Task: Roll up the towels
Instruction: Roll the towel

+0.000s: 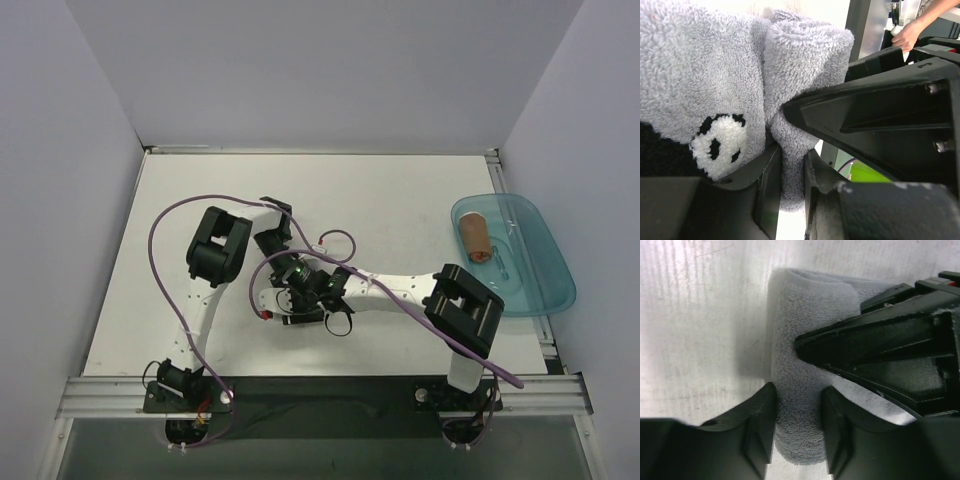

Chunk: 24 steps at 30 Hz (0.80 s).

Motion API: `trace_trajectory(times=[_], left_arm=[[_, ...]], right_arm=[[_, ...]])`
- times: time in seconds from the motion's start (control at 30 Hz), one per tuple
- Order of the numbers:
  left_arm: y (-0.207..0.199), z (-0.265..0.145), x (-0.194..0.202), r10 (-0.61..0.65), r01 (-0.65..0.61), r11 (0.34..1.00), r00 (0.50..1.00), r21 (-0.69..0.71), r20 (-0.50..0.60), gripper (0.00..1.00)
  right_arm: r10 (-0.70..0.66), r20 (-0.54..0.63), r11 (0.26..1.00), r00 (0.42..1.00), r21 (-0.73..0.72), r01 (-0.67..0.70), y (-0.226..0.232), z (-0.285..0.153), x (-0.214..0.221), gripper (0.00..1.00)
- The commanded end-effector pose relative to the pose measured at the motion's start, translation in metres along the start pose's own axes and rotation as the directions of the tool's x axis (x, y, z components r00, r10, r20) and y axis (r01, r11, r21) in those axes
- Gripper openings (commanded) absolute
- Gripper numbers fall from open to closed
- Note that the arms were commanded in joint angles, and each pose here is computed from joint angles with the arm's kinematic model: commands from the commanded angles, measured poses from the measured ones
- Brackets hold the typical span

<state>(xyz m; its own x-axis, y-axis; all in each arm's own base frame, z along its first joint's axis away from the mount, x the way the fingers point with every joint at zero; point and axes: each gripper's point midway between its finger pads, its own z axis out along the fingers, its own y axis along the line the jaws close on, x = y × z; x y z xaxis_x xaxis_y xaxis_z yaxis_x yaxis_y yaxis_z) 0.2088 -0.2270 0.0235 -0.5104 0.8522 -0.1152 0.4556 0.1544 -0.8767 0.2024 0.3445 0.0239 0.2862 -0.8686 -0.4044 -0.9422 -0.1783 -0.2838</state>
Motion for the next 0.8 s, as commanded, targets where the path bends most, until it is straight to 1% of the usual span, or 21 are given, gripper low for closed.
trace_trajectory(times=[0.0, 0.03, 0.07, 0.13, 0.17, 0.27, 0.3, 0.37, 0.4, 0.43, 0.47, 0.53, 0.57, 0.6, 0.63, 0.67, 0.7, 0.73, 0.77], left_arm=[[0.049, 0.002, 0.023, 0.094, -0.102, 0.993, 0.988, -0.064, -0.119, 0.3], [0.049, 0.001, 0.023, 0.087, -0.095, 0.993, 0.99, -0.068, -0.113, 0.3], [0.049, 0.002, 0.024, 0.079, -0.087, 0.994, 0.991, -0.07, -0.111, 0.3], [0.053, -0.002, 0.022, 0.067, -0.077, 0.991, 0.994, -0.113, -0.089, 0.3], [0.053, -0.003, 0.025, 0.049, -0.059, 0.991, 0.996, -0.123, -0.077, 0.32], [0.036, -0.024, 0.012, 0.07, -0.061, 0.984, 0.996, -0.167, 0.046, 0.42], [0.033, -0.03, 0.009, 0.062, -0.047, 0.984, 0.995, -0.173, 0.081, 0.5], [0.026, -0.053, 0.007, 0.064, -0.032, 0.981, 0.984, -0.192, 0.164, 0.53], [0.022, -0.062, 0.004, 0.07, -0.03, 0.981, 0.976, -0.192, 0.205, 0.55], [0.017, -0.071, 0.006, 0.068, -0.025, 0.982, 0.971, -0.189, 0.228, 0.64], [0.015, -0.088, 0.009, 0.07, -0.013, 0.979, 0.959, -0.204, 0.274, 0.65], [0.009, -0.106, 0.01, 0.092, -0.02, 0.975, 0.942, -0.219, 0.323, 0.67], [0.006, -0.124, 0.013, 0.106, -0.013, 0.969, 0.923, -0.247, 0.37, 0.67], [0.004, -0.133, 0.014, 0.124, -0.018, 0.964, 0.912, -0.264, 0.392, 0.68], [0.002, -0.143, 0.016, 0.14, -0.017, 0.958, 0.899, -0.286, 0.415, 0.73], [-0.005, -0.155, 0.015, 0.169, -0.024, 0.949, 0.88, -0.315, 0.443, 0.73], [-0.003, -0.17, 0.02, 0.175, 0.002, 0.94, 0.857, -0.342, 0.485, 0.74], [-0.005, -0.176, 0.021, 0.182, 0.01, 0.935, 0.843, -0.354, 0.505, 0.74], [-0.011, -0.19, 0.024, 0.203, 0.02, 0.927, 0.812, -0.375, 0.548, 0.75]], right_arm=[[0.015, -0.053, 0.997, 0.998, -0.075, -0.019, 0.024, 0.012, 0.022, 0.33], [0.033, -0.045, 0.995, 0.998, -0.095, -0.037, 0.029, 0.014, 0.021, 0.27], [0.043, -0.04, 0.993, 0.998, -0.107, -0.047, 0.032, 0.015, 0.021, 0.15], [0.055, -0.029, 0.989, 0.998, -0.137, -0.059, 0.039, 0.016, 0.021, 0.01], [0.067, -0.014, 0.983, 0.998, -0.169, -0.068, 0.045, 0.018, 0.018, 0.0], [0.106, -0.011, 0.959, 0.994, -0.263, -0.105, 0.06, 0.02, 0.018, 0.0], [0.127, -0.018, 0.946, 0.992, -0.298, -0.126, 0.065, 0.022, 0.02, 0.0], [0.156, -0.032, 0.921, 0.987, -0.357, -0.157, 0.074, 0.02, 0.023, 0.0], [0.169, -0.021, 0.907, 0.985, -0.387, -0.164, 0.077, 0.019, 0.019, 0.0], [0.176, -0.031, 0.898, 0.984, -0.405, -0.173, 0.08, 0.02, 0.02, 0.0], [0.186, -0.053, 0.881, 0.981, -0.434, -0.191, 0.087, 0.017, 0.023, 0.0], [0.22, -0.063, 0.85, 0.973, -0.477, -0.223, 0.09, 0.014, 0.017, 0.0], [0.238, -0.088, 0.829, 0.967, -0.5, -0.25, 0.095, 0.011, 0.02, 0.0], [0.272, -0.088, 0.805, 0.958, -0.525, -0.277, 0.096, 0.01, 0.013, 0.0], [0.3, -0.098, 0.789, 0.949, -0.533, -0.305, 0.095, 0.008, 0.013, 0.0], [0.32, -0.121, 0.77, 0.94, -0.545, -0.333, 0.096, 0.005, 0.014, 0.0], [0.359, -0.142, 0.734, 0.923, -0.567, -0.373, 0.099, 0.004, 0.012, 0.0], [0.388, -0.146, 0.719, 0.91, -0.57, -0.398, 0.093, 0.003, 0.009, 0.0], [0.411, -0.167, 0.694, 0.896, -0.58, -0.427, 0.094, 0.0, 0.009, 0.0]])
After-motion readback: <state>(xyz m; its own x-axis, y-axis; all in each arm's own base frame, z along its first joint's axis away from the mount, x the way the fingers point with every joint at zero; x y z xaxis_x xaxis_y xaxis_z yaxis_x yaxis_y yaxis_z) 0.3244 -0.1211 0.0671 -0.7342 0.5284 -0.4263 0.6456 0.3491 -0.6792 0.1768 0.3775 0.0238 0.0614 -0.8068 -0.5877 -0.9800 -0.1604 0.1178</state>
